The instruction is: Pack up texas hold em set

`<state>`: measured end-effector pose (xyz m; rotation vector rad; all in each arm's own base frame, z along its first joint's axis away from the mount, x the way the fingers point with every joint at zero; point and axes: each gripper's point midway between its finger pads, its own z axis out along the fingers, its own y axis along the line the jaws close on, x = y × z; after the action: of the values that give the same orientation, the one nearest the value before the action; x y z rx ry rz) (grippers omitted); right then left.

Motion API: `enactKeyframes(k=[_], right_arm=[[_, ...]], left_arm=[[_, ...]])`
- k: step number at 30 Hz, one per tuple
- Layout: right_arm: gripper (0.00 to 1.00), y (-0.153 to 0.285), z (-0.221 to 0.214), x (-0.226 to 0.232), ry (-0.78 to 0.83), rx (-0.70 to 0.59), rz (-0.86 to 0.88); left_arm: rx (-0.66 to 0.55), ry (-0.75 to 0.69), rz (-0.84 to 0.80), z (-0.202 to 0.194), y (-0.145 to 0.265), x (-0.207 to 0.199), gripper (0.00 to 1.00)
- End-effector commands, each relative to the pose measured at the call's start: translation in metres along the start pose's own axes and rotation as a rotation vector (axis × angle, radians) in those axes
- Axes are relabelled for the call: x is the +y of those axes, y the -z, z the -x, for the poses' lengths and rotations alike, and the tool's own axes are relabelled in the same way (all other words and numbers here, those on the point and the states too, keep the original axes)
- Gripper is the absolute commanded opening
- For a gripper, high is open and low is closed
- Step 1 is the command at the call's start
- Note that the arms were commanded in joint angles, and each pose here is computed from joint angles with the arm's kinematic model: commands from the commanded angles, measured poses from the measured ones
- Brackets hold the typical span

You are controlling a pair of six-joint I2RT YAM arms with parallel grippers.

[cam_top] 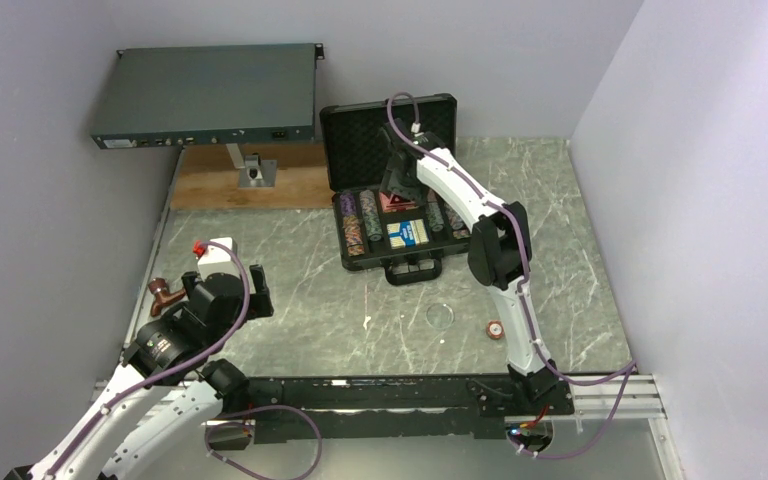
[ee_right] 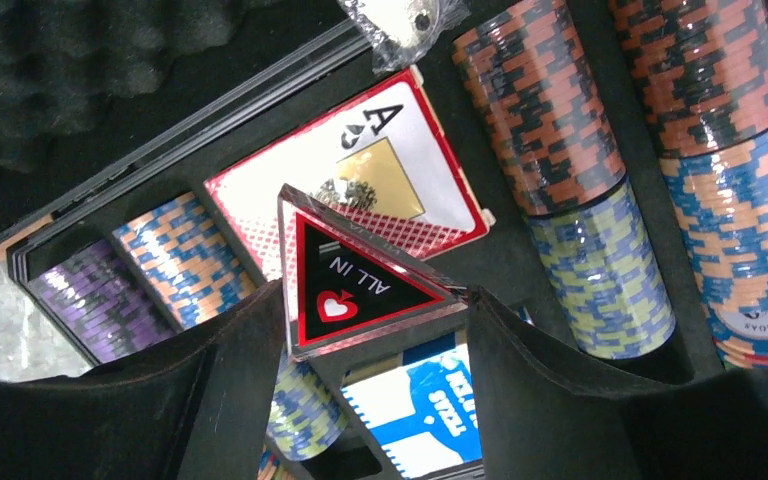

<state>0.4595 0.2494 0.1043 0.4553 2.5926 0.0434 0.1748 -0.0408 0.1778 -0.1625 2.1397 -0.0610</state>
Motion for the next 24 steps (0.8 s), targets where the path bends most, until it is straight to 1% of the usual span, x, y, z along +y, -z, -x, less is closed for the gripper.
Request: enactKeyframes(k=[1,5,8,10,11,13,16,19,24], right_arm=[[0.46,0.002,0.015,0.002,-0.008,-0.009,0.032],[0.48,-0.006,0.009,0.007,0.0,0.01,0.059],[0.53,-0.009,0.007,0.01,-0.007,0.016,0.07],[0.67,-0.01,0.007,0.013,-0.004,0.021,0.082],[0.76,-0.01,0.007,0.014,0.002,0.026,0.091],[0.85,-0.007,0.01,0.018,0.011,0.026,0.102],[0.94,-0.001,0.013,0.019,0.01,0.015,0.11],[0.98,0.005,0.015,0.018,0.005,0.006,0.119],[0.99,0.032,0.028,0.011,0.007,-0.044,0.118]], left_arm=[[-0.026,0.016,0.016,0.008,0.001,0.002,0.98],[-0.021,0.007,0.008,0.007,0.0,0.0,0.98],[-0.018,0.004,0.005,0.007,0.0,-0.001,0.98],[-0.015,0.0,0.002,0.007,-0.001,-0.002,0.98],[-0.014,-0.001,-0.003,0.006,-0.001,-0.003,0.98],[-0.013,-0.008,-0.014,0.006,-0.002,-0.005,0.98],[-0.004,-0.016,-0.016,0.005,-0.003,-0.006,0.98],[0.002,-0.019,-0.02,0.004,-0.003,-0.008,0.98],[0.0,-0.019,-0.028,0.005,-0.003,-0.009,0.98]])
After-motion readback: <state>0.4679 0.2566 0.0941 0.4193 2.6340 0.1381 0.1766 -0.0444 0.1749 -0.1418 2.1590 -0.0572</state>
